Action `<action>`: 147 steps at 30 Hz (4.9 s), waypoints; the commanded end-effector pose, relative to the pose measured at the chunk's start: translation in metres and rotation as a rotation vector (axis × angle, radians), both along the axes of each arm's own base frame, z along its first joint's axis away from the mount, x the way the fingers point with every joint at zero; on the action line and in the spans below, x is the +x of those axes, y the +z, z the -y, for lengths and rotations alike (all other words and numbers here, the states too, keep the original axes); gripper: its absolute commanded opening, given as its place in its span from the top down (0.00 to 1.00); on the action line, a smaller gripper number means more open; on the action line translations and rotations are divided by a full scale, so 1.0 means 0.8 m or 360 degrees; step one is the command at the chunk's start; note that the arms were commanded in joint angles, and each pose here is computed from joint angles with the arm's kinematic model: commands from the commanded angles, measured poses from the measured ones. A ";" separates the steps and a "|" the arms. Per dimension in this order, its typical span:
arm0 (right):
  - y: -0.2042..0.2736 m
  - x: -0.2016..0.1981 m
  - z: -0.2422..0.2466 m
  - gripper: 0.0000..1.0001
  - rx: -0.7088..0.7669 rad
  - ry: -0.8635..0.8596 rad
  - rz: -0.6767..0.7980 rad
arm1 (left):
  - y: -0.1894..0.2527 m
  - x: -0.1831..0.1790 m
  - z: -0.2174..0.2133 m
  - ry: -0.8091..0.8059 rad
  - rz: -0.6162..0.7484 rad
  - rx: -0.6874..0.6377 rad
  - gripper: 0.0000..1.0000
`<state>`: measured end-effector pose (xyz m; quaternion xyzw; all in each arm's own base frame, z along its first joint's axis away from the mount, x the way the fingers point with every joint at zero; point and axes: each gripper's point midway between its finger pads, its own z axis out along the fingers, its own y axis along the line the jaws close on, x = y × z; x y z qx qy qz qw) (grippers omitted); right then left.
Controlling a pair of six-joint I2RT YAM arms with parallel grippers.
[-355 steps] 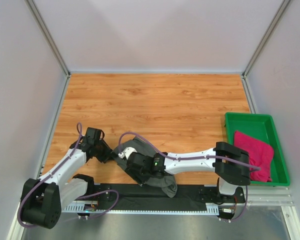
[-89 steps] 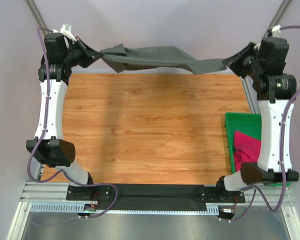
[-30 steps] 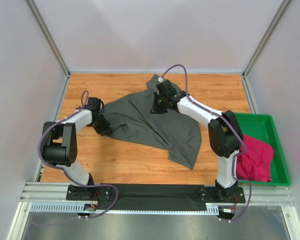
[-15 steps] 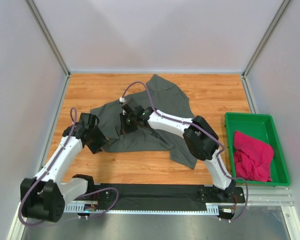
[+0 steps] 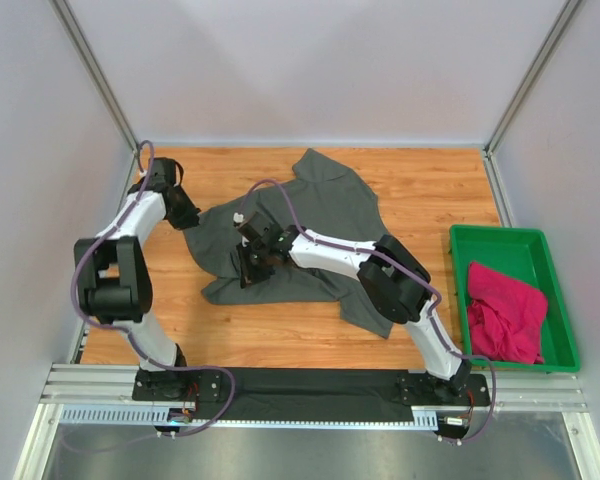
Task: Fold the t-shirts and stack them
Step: Flatten the tshirt out
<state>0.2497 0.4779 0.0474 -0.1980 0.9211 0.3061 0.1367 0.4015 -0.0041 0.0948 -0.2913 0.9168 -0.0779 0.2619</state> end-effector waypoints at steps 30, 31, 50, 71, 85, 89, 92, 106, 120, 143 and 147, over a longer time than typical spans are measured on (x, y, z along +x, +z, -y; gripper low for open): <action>0.125 0.184 0.172 0.53 -0.0094 -0.0681 0.0284 | 0.103 0.107 -0.035 -0.0156 0.0096 0.0245 0.56; 0.118 0.206 0.192 0.53 -0.0153 -0.0758 0.0321 | 0.108 0.097 -0.028 -0.0163 0.0110 0.0246 0.55; -0.033 0.311 0.398 0.82 -0.0613 -0.1113 0.0219 | -0.081 -0.052 0.027 -0.0227 -0.0380 0.0145 0.70; 0.090 0.216 0.432 0.40 -0.0523 -0.1242 0.0045 | 0.051 -0.062 -0.016 -0.0192 -0.0204 0.0362 0.48; 0.050 -0.081 0.384 0.69 0.0170 -0.1364 -0.0505 | -0.046 -0.167 -0.014 0.0109 -0.0222 -0.0380 0.52; 0.024 -0.111 0.372 0.61 0.0112 -0.1300 -0.0585 | -0.059 -0.175 -0.022 0.0115 -0.0277 -0.0320 0.51; 0.012 -0.121 0.369 0.46 0.0080 -0.1297 -0.0626 | -0.065 -0.171 -0.025 0.0129 -0.0282 -0.0321 0.50; -0.035 -0.138 0.350 0.64 -0.0034 -0.1304 -0.0759 | -0.101 -0.177 -0.033 0.0169 -0.0411 -0.0285 0.67; -0.004 -0.182 0.415 1.00 -0.0507 -0.1089 -0.0642 | -0.100 -0.187 -0.040 0.0137 -0.0428 -0.0209 1.00; 0.005 -0.184 0.386 1.00 -0.0272 -0.0984 -0.0690 | -0.061 -0.217 -0.034 0.0225 -0.0376 -0.0191 1.00; 0.010 -0.191 0.388 1.00 -0.0254 -0.0983 -0.0701 | -0.061 -0.233 -0.038 0.0308 -0.0417 -0.0158 1.00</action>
